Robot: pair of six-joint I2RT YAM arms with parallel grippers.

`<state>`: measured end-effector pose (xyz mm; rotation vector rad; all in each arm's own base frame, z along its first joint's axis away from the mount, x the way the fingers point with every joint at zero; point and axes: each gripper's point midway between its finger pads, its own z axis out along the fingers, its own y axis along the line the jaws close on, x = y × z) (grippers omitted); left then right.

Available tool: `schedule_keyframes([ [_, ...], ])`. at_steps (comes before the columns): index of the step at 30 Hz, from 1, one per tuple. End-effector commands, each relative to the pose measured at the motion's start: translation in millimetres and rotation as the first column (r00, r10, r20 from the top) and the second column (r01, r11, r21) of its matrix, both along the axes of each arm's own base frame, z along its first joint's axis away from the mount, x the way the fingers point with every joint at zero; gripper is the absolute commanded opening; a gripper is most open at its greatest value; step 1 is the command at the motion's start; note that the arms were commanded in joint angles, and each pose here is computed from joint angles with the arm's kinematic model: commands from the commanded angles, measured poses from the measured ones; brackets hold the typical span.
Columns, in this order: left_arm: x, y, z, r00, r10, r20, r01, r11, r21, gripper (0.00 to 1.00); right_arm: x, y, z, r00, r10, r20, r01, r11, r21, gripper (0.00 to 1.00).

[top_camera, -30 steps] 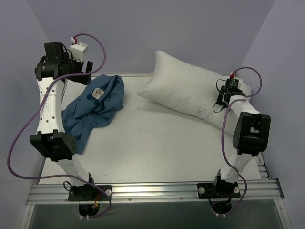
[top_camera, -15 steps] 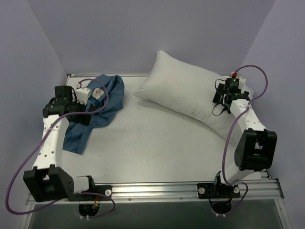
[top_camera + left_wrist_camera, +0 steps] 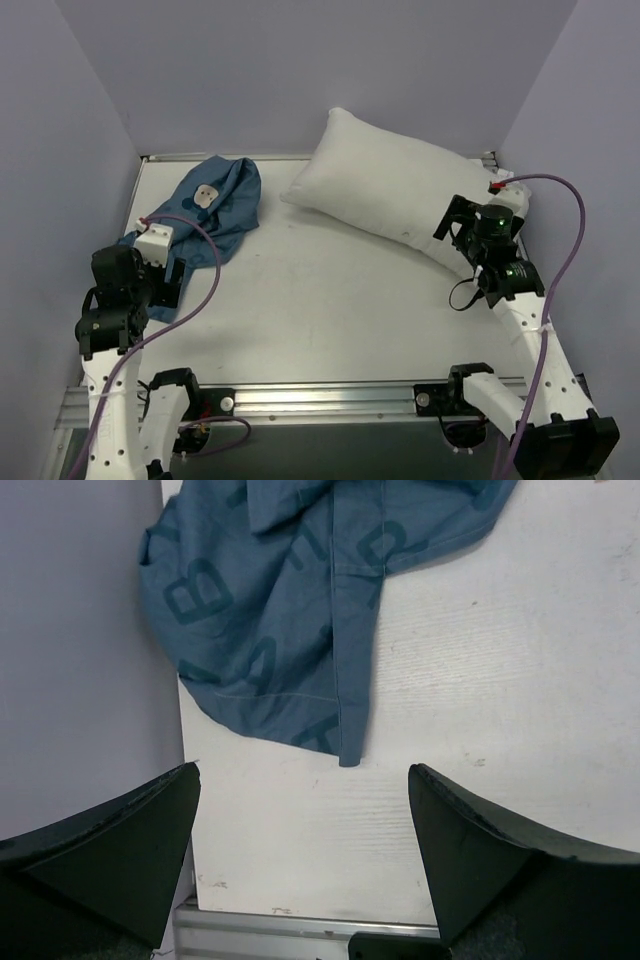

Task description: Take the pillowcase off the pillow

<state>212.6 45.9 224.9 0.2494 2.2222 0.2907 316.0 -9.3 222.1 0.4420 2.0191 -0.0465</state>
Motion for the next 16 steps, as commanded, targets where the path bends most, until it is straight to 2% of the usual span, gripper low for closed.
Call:
schedule_keyframes([
  [1, -3, 12, -18, 0.998, 0.046, -0.040, -0.045, 0.999, 0.031, 0.94, -14, 30, 7, 0.989, 0.127, 0.078, -0.134, 0.986, 0.099, 1.00],
  [3, -6, 13, -24, 0.998, 0.043, -0.054, -0.041, 0.998, 0.036, 0.94, -24, 35, 10, 0.984, 0.141, 0.107, -0.153, 0.981, 0.119, 1.00],
  [7, -13, 16, -50, 0.992, 0.045, -0.115, -0.039, 0.998, 0.050, 0.94, -39, 38, -3, 0.980, 0.176, 0.089, -0.186, 0.976, 0.117, 1.00],
  [16, -18, 25, -66, 0.985, 0.082, -0.153, -0.072, 0.995, 0.068, 0.94, -42, 42, -4, 0.973, 0.208, 0.100, -0.219, 0.970, 0.110, 1.00],
])
